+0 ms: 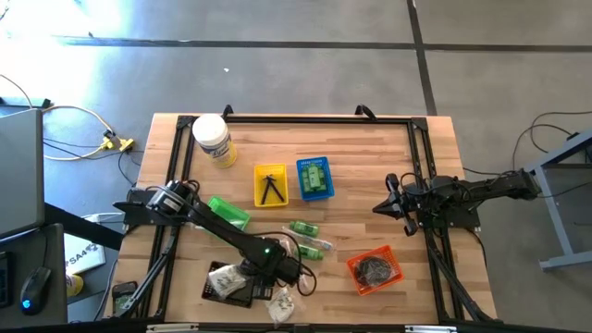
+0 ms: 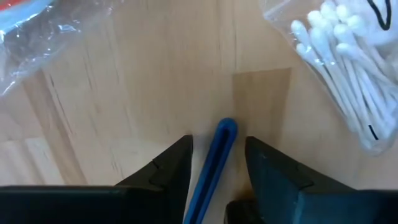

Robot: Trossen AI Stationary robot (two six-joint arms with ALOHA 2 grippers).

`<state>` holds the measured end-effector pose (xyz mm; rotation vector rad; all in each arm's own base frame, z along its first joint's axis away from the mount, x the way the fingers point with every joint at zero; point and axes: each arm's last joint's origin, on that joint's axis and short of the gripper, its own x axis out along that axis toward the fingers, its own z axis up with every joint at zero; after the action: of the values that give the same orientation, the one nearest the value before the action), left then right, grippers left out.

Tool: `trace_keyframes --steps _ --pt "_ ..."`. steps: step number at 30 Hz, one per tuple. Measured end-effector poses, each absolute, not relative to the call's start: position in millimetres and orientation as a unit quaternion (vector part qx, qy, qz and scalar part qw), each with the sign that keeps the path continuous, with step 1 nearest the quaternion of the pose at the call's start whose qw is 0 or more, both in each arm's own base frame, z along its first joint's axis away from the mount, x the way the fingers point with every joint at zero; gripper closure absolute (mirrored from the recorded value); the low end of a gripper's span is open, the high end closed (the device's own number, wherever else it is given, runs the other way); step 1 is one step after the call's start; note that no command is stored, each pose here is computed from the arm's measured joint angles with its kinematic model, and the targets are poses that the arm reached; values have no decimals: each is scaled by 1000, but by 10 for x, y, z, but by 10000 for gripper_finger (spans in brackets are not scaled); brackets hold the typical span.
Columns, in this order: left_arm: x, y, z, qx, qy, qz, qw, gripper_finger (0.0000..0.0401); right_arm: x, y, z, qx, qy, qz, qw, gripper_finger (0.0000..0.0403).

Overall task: Pick & Place Travel size toiletries
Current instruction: Put the razor into the yellow bin

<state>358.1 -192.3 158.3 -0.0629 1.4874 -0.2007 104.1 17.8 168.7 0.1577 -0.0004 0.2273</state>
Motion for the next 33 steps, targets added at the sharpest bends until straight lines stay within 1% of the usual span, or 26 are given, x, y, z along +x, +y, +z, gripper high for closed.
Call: trace_keyframes --steps 3,5,7,10,11,12,16,18,20,23,27,29,33 --pt "3584 -1920 1579 -19 672 -85 735 262 1041 178 1687 78 0 113 990 398" --pt "3584 -1917 1574 -11 671 -83 737 280 1041 178 1686 78 0 112 991 399" --pt "3584 -1912 1570 -4 670 -85 737 313 1041 177 1686 78 0 111 991 399" --pt "3584 -1907 1567 0 671 -89 736 373 1041 177 1686 78 0 111 991 398" --pt "3585 -1905 1567 1 671 -92 735 383 1041 177 1686 78 0 111 991 398" --pt "3584 -1907 1566 4 671 -94 736 384 1042 177 1686 78 0 111 991 399" --pt "3590 -1912 1588 12 669 -99 736 366 1042 177 1686 78 0 111 991 398" --pt "3612 -1924 1638 22 670 -101 735 368 1042 177 1686 78 0 111 991 399" --pt "3668 -1949 1725 32 657 -105 746 378 1041 177 1687 78 0 111 991 399" --pt "3725 -1973 1952 46 643 -117 755 391 1042 176 1685 78 0 109 991 398" --pt "3769 -1982 2279 82 630 -124 762 390 1042 176 1680 78 3 108 991 399" --pt "3774 -1971 2461 112 622 -122 766 388 1042 176 1677 79 4 108 991 399" --pt "3697 -1879 2887 207 617 -84 755 388 1042 176 1678 79 4 109 991 399"
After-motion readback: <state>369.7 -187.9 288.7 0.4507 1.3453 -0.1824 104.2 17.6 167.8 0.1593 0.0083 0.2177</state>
